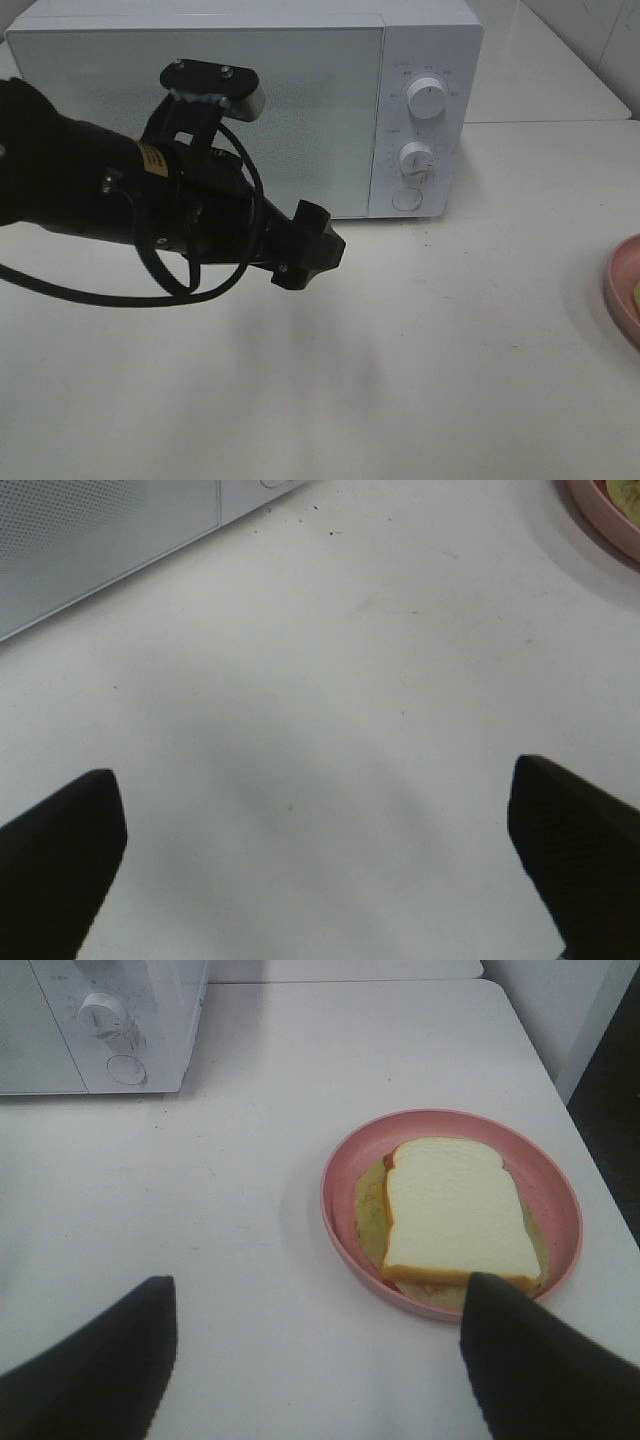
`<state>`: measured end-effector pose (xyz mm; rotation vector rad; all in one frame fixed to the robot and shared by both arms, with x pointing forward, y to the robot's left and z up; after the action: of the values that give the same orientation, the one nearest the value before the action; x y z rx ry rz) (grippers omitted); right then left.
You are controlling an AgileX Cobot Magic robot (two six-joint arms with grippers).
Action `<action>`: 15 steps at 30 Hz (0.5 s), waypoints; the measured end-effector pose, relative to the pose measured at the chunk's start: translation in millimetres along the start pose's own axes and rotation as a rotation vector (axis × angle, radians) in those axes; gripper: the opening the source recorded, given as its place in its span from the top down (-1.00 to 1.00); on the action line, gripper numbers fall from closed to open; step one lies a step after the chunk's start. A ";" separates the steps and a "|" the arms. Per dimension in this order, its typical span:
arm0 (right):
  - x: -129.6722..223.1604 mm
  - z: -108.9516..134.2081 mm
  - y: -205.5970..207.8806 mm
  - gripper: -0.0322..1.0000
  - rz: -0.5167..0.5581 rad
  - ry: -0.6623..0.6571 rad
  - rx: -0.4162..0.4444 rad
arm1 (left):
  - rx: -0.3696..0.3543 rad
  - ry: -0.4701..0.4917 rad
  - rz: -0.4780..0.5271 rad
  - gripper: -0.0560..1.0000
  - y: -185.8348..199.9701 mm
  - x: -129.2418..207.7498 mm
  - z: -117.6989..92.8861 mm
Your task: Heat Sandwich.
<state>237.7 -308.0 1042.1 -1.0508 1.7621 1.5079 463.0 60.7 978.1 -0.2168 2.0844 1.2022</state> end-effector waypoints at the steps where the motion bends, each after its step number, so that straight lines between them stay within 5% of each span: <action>1: 0.0 0.0 0.0 -0.52 0.000 0.000 0.000 | 0.000 0.000 0.000 -0.97 0.0 0.0 0.0; 6: 0.0 0.0 0.0 -0.52 0.000 0.000 0.000 | -0.001 -0.018 0.052 -0.97 15.2 0.5 1.4; 15: 0.0 0.0 0.0 -0.52 0.000 0.000 0.000 | -0.108 0.127 0.211 -0.97 44.5 -1.0 52.4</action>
<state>237.7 -308.0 1042.1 -1.0508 1.7621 1.5079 468.9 127.6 992.9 -0.1278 2.1963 1.4621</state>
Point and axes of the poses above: a point on each arm's last joint axis where the gripper is mounted, y pointing back along that axis away from the gripper, z along the wrist's bending axis when the last joint is at zero, x = y × z, the point moved 1 cm from there along -y, pointing out along that axis toward the gripper, and after that the axes turned 12 degrees about y, right-handed, at the moved point
